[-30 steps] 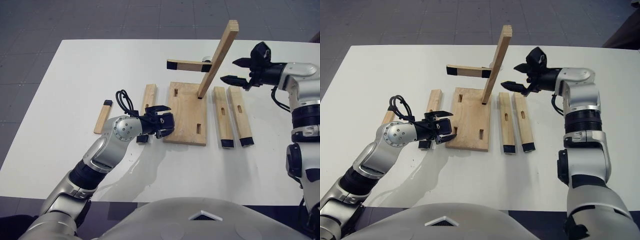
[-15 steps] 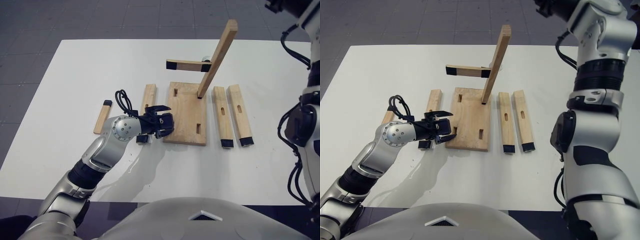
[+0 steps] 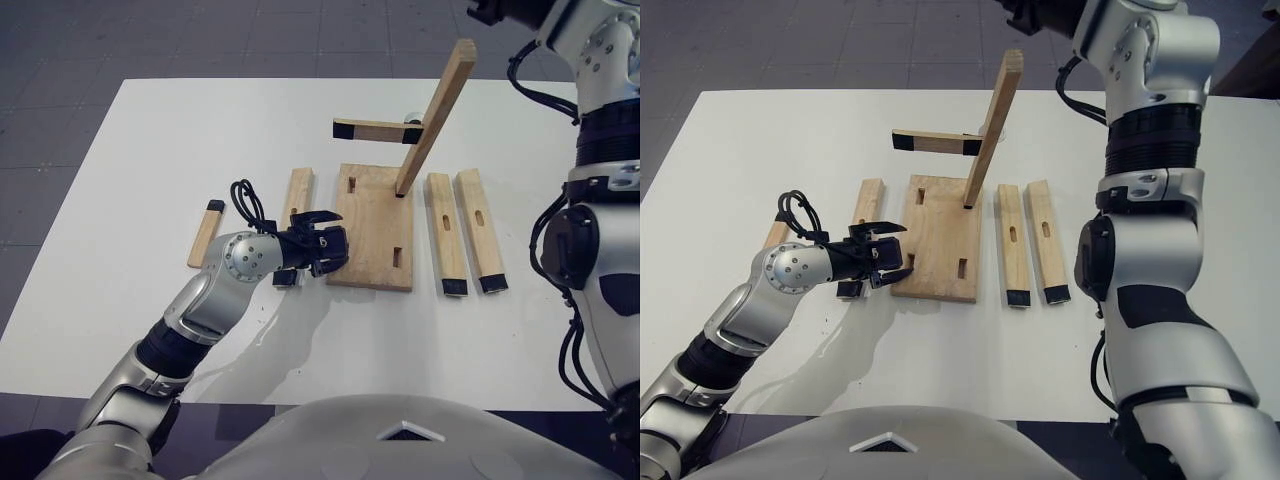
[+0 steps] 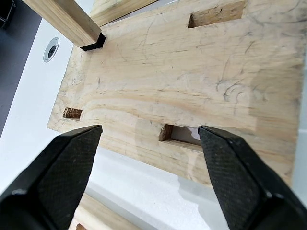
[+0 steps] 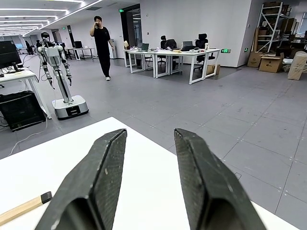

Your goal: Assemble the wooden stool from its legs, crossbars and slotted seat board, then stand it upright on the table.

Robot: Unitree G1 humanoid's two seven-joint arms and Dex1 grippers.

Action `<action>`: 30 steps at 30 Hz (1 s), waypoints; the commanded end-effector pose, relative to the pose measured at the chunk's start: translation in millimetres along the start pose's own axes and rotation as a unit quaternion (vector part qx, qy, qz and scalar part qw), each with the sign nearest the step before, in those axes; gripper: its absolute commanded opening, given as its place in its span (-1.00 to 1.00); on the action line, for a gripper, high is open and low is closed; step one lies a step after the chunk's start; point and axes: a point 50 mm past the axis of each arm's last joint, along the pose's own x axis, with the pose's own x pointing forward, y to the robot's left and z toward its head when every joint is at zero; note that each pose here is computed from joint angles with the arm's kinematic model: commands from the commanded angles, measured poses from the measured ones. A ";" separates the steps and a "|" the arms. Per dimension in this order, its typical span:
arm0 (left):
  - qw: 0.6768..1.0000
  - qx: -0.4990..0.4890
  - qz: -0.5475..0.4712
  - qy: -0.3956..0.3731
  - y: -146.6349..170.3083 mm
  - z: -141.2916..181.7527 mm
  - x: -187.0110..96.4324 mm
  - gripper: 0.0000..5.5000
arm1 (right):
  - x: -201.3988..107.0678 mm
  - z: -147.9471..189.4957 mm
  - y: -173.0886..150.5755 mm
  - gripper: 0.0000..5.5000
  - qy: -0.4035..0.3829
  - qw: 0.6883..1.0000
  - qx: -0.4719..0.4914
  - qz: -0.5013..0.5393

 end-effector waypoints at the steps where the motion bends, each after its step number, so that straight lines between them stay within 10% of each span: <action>1: 0.998 -0.031 -0.041 0.032 -19.4 -16.3 5.0 0.36 | -1.7 -12.0 2.1 -0.34 0.017 1.000 -0.017 0.001; 17: 0.998 -0.030 -0.039 0.033 -18.8 -16.0 6.1 0.36 | 0.1 57.3 5.1 -0.34 -0.150 0.989 -0.019 0.000; 26: 0.998 -0.038 -0.043 0.032 -23.0 -15.7 6.3 0.36 | -8.1 -103.5 -4.2 -0.34 0.086 0.996 0.028 -0.010; 30: 0.998 -0.038 -0.046 0.036 -24.3 -18.3 5.8 0.36 | -12.4 -101.4 -10.0 -0.34 0.080 0.996 0.034 -0.024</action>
